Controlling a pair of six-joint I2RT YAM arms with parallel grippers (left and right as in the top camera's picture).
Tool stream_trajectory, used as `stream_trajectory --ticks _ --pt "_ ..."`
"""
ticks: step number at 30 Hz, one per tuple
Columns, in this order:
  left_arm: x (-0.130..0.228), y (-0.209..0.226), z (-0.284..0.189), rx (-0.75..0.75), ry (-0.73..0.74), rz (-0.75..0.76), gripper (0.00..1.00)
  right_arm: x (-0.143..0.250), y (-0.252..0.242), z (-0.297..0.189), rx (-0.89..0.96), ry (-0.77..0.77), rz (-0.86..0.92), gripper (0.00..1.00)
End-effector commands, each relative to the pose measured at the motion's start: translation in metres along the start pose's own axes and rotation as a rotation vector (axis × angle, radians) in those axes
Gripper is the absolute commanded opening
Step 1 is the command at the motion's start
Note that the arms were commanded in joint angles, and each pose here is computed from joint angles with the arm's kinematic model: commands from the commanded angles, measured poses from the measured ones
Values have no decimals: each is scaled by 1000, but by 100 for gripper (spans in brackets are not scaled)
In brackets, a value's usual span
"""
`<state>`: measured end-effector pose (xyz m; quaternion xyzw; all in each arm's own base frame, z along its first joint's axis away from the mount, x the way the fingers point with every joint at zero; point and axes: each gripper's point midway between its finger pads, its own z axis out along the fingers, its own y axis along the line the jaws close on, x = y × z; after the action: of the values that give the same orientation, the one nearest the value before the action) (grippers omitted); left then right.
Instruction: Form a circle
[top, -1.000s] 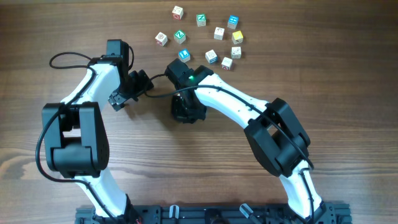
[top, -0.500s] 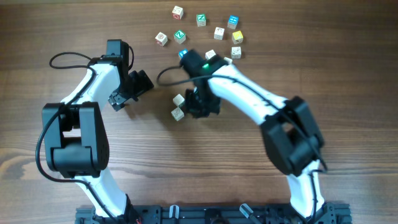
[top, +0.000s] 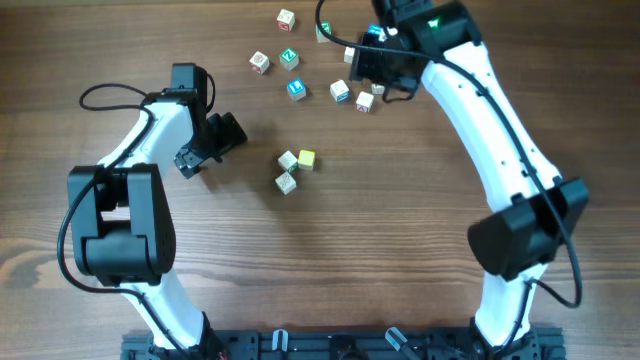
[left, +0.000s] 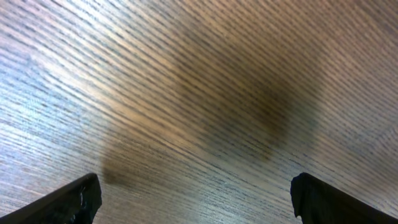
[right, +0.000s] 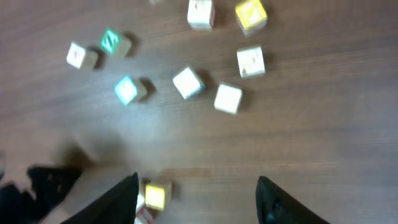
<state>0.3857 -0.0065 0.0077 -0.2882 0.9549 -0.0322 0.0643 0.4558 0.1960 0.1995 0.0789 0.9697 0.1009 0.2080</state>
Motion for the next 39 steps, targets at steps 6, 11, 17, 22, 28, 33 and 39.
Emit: stream_trajectory --ticks 6,11,17,22,28,33,39 --pt "1 4 5 -16 6 -9 100 11 -26 109 170 69 -11 71" --pt "1 4 5 -16 6 -9 100 28 -51 170 218 145 47 69" --pt "1 4 5 -16 6 -9 100 24 -47 187 191 125 51 58" --pt "1 4 5 -16 6 -9 100 25 -47 187 193 129 51 44" --pt "1 4 5 -16 6 -9 100 29 -49 186 201 143 50 34" --pt "1 4 5 -17 6 -9 100 28 -49 171 206 151 46 16" --pt "1 4 5 -17 6 -9 100 12 -37 82 160 104 50 19"
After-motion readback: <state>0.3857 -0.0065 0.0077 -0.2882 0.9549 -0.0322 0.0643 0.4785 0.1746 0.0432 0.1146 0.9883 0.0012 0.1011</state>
